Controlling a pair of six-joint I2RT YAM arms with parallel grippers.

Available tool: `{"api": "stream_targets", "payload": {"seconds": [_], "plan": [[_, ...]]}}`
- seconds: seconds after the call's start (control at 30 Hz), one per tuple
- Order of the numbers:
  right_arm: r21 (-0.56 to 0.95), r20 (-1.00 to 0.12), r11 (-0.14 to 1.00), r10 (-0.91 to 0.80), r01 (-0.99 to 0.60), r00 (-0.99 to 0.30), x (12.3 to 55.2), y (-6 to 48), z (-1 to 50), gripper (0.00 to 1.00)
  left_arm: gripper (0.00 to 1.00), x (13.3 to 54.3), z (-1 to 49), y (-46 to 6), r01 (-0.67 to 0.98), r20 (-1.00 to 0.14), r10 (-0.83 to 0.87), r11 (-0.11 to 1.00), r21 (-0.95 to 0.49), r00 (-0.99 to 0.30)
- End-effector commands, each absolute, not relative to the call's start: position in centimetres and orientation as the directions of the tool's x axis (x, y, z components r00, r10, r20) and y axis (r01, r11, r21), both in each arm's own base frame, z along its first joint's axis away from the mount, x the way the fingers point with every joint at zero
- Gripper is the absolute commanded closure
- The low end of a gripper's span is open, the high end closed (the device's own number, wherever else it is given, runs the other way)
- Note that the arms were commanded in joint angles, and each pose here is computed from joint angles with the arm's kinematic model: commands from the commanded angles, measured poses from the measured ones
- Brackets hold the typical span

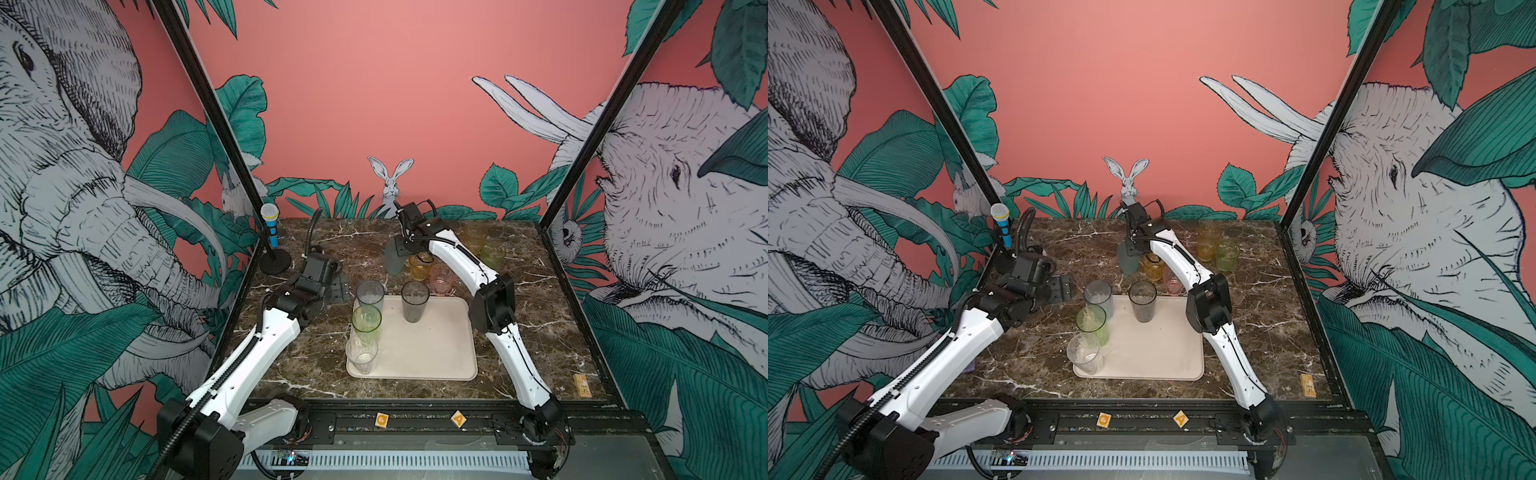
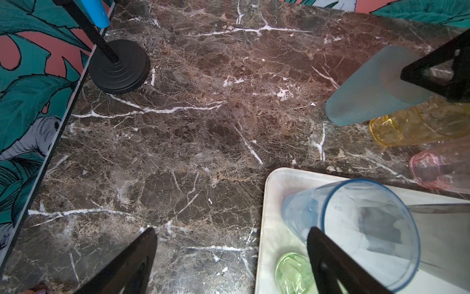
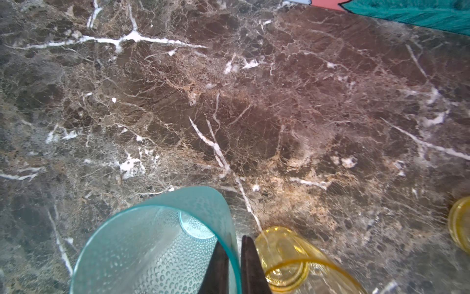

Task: Place the glasses into the tray
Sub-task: Pick up the glass from the top-center of the table.

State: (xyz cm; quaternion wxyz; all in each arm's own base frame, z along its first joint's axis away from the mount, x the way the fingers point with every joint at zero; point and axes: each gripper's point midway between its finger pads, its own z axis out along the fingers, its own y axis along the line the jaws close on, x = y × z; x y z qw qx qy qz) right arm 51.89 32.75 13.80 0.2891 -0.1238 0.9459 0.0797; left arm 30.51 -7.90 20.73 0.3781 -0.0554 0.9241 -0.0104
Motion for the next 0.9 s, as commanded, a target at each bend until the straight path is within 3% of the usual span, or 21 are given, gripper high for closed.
{"api": "stream_targets", "payload": {"seconds": [0.0, 0.87], "plan": [[0.101, -0.662, 0.959, -0.136, -0.267, -0.738, 51.5, 31.7, 21.5, 1.00, 0.07, 29.6, 20.7, -7.4, -0.112, -0.699, -0.136, 0.990, -0.081, -0.702], [0.102, -0.751, 0.966, -0.081, -0.236, -0.655, 43.2, 25.9, 36.1, 1.00, 0.06, 26.5, 19.6, -7.6, -0.103, -0.631, -0.178, 0.983, -0.154, -0.755]]}}
